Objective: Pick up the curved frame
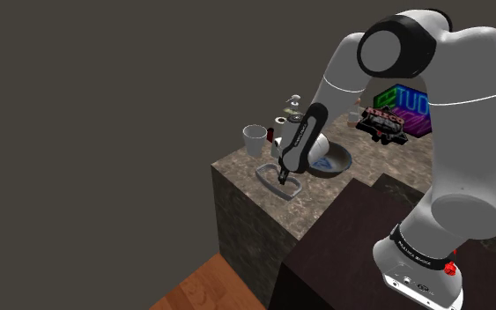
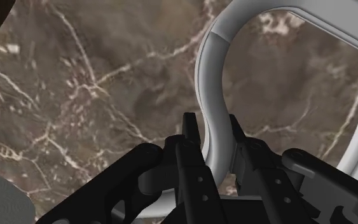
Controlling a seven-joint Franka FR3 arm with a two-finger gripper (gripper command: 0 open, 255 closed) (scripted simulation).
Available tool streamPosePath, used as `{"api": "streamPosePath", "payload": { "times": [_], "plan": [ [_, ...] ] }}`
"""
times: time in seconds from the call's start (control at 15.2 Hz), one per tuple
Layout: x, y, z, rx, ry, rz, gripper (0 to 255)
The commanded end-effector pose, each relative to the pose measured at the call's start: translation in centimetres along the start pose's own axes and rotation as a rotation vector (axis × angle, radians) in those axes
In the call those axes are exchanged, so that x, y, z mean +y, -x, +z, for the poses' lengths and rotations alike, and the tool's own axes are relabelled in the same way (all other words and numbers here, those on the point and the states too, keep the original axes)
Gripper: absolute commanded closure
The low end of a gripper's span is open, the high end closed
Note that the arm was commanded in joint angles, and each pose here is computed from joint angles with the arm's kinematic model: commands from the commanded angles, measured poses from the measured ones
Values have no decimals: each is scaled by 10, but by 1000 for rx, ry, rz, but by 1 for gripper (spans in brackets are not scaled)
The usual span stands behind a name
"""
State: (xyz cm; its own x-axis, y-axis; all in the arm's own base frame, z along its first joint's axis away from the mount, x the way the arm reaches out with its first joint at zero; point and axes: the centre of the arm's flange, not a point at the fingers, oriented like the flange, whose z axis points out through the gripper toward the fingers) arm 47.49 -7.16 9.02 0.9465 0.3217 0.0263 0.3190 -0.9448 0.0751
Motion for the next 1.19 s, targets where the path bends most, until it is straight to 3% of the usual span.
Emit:
{"api": "streamPosePath", "payload": {
  "times": [0.0, 1.12],
  "plan": [
    [1, -1, 1, 0, 0, 1, 255],
    [7, -3, -79, 0, 0, 1, 255]
  ]
}}
